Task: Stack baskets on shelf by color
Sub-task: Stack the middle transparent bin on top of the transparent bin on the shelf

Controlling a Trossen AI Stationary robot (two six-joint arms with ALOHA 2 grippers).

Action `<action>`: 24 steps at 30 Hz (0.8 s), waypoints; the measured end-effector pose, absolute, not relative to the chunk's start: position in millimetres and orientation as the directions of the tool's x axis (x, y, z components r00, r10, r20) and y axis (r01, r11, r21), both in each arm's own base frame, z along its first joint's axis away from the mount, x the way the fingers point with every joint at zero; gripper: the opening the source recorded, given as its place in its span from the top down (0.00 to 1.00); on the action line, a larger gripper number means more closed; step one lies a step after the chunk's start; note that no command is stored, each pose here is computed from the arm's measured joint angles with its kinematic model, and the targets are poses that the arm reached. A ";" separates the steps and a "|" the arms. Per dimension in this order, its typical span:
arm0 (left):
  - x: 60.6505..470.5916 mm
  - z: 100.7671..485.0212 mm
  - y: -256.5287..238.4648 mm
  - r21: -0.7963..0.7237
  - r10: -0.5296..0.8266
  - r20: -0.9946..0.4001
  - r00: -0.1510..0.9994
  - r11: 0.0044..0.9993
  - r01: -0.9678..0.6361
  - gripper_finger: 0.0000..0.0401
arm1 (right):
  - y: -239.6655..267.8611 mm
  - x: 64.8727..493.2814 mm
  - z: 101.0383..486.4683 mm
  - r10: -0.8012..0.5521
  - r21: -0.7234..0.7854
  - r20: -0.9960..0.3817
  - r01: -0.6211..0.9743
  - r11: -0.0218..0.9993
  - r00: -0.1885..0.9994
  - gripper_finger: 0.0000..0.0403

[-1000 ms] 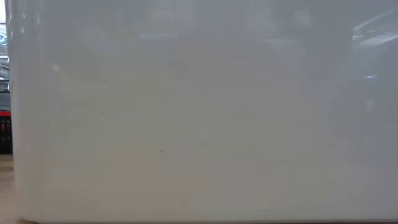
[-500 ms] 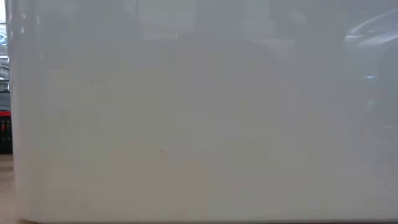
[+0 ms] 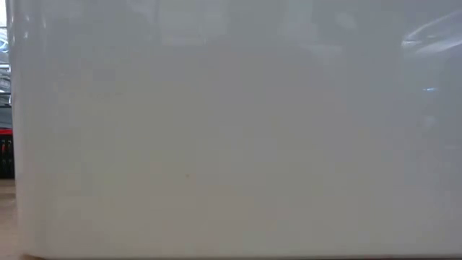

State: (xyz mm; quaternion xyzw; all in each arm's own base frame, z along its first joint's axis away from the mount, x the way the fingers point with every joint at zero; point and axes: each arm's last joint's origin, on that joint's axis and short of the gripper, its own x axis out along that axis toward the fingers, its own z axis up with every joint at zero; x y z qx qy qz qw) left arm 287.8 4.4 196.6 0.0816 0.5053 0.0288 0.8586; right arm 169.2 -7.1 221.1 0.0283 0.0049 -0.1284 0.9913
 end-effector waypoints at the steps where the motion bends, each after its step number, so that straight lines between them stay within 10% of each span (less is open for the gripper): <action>1: 287.8 196.7 3.2 0.162 0.129 -0.863 0.488 0.986 0.026 0.97 | -7.1 169.1 221.1 -0.254 0.055 -0.017 0.255 0.965 0.967 0.65; 24: 305.7 293.9 -47.1 0.229 0.038 -0.823 0.566 0.935 0.270 0.99 | -1.7 170.1 224.9 -0.068 -0.053 0.022 0.069 0.996 0.997 0.65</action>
